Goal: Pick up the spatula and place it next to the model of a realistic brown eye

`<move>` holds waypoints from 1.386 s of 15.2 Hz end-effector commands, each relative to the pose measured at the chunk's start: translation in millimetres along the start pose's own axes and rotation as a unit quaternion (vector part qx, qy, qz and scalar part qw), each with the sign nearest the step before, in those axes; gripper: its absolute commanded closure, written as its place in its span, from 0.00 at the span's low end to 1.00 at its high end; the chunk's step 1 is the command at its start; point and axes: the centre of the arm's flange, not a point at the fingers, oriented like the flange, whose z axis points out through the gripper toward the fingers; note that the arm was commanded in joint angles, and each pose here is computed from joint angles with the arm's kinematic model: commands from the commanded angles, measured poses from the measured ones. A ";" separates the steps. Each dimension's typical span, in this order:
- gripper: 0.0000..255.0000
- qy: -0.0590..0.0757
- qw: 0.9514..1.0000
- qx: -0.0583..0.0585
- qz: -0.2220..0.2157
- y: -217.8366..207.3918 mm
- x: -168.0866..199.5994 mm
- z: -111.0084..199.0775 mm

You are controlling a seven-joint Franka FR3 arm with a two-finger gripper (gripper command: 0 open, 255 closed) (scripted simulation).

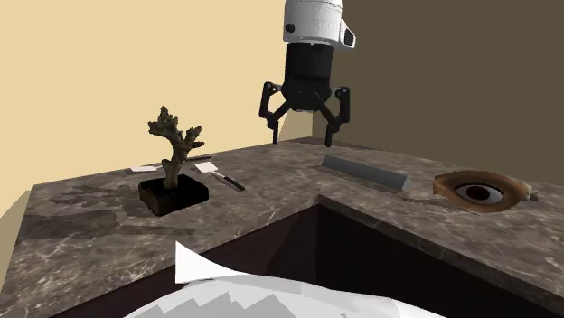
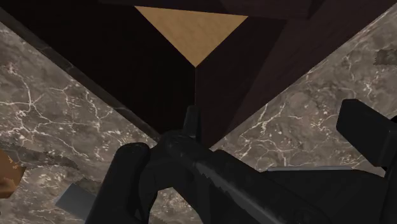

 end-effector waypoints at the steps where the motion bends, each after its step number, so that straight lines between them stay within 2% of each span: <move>1: 0.00 0.000 1.000 0.000 0.000 0.0 0.0 0.0; 6: 0.00 -0.007 0.999 -0.006 -0.050 -21.1 62.3 19.2; 11: 0.00 -0.014 0.995 -0.011 -0.100 -48.1 121.9 39.5; 16: 0.00 -0.022 0.988 -0.017 -0.150 -80.6 178.2 61.0; 21: 0.00 -0.029 0.979 -0.022 -0.200 -118.5 230.6 83.7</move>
